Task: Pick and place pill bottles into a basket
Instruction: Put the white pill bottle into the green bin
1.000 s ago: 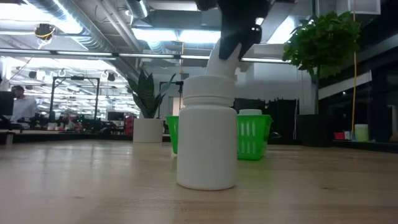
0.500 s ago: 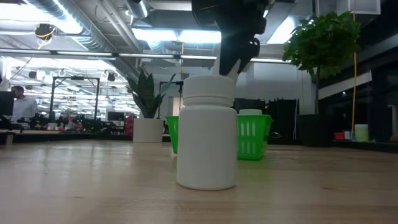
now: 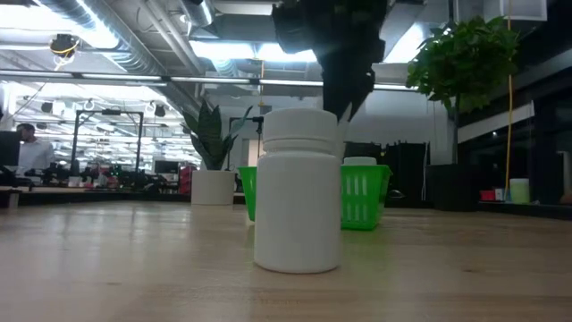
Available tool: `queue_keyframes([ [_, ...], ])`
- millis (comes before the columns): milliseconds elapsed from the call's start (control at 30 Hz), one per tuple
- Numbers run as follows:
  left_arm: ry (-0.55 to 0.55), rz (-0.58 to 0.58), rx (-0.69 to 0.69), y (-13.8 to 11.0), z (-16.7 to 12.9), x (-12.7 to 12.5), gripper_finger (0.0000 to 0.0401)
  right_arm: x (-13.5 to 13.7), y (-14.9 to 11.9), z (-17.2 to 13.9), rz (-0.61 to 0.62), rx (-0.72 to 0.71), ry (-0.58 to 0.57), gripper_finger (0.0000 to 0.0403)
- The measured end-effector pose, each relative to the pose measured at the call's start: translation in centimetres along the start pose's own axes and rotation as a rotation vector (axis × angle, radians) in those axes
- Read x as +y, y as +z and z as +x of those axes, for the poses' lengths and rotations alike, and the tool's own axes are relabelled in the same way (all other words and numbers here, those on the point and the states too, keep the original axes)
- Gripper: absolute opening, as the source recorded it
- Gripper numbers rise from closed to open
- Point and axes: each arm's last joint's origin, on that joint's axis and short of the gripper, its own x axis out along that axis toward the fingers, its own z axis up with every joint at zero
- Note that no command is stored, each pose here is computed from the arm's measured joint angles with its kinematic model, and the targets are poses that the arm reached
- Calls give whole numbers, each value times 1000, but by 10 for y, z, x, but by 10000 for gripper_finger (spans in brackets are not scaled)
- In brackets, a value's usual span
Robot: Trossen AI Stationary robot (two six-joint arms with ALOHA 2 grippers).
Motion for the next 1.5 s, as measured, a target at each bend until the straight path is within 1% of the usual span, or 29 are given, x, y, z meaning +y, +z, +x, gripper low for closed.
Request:
queue_keyframes([
  [367,0,-1,1,0,0,0,168,-4,0,10,8,43,-25,165],
  [700,0,10,1,0,0,0,168,-5,-3,10,6,77,-39,165],
  [900,0,10,1,0,0,0,168,-1,-6,9,-3,86,-27,165],
  [1100,0,10,2,0,0,0,168,0,-15,21,17,138,-7,165],
  [1433,0,9,1,0,0,0,168,2,-22,31,37,157,5,166],
  [1500,0,10,1,0,0,0,168,2,-23,32,45,157,4,172],
])
